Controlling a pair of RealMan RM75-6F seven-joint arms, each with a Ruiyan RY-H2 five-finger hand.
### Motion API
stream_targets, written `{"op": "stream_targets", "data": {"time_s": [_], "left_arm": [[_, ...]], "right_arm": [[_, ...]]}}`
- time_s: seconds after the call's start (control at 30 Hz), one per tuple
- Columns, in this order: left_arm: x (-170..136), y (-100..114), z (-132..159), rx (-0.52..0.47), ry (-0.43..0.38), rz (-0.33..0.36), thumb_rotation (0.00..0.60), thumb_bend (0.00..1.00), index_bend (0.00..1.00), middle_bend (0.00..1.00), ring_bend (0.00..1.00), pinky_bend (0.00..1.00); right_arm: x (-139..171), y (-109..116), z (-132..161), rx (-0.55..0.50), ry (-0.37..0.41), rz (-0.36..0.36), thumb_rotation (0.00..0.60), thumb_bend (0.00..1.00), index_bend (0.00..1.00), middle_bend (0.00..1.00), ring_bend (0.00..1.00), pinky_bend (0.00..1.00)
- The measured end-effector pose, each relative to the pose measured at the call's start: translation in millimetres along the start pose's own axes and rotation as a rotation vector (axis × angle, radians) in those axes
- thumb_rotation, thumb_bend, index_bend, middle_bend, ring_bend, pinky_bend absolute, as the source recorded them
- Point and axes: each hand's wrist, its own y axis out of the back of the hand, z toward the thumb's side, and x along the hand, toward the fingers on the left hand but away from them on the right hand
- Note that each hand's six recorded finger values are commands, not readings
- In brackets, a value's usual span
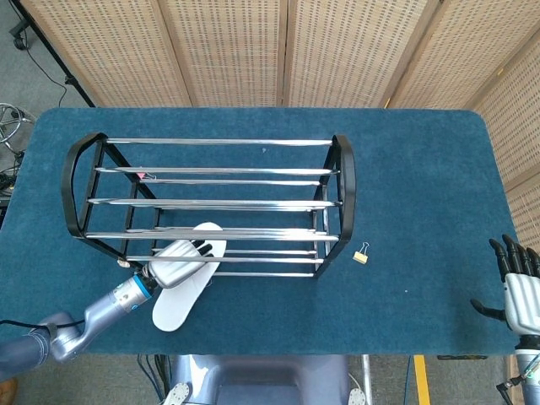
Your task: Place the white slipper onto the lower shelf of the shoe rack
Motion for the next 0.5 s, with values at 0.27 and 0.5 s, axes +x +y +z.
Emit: {"op": "stream_targets", "data": {"time_s": [0.27, 0.5], "left_arm": [[8, 1, -13, -0.026, 0.062, -0.004, 0.6, 0.47, 0.67, 0.51, 0.46, 0.53], [19, 0, -20, -0.034, 0.097, -0.014, 0.6, 0.47, 0.67, 0.51, 0.46, 0.53]], "right_arm": [[0, 0, -1, -0.003, -0.002, 0.001, 0.6, 0.0, 0.0, 0.0, 0.0, 0.0], [0, -1, -1, -0.004, -0.002, 0.006, 0.6, 0.0, 0.0, 0.0, 0.0, 0.0]]}}
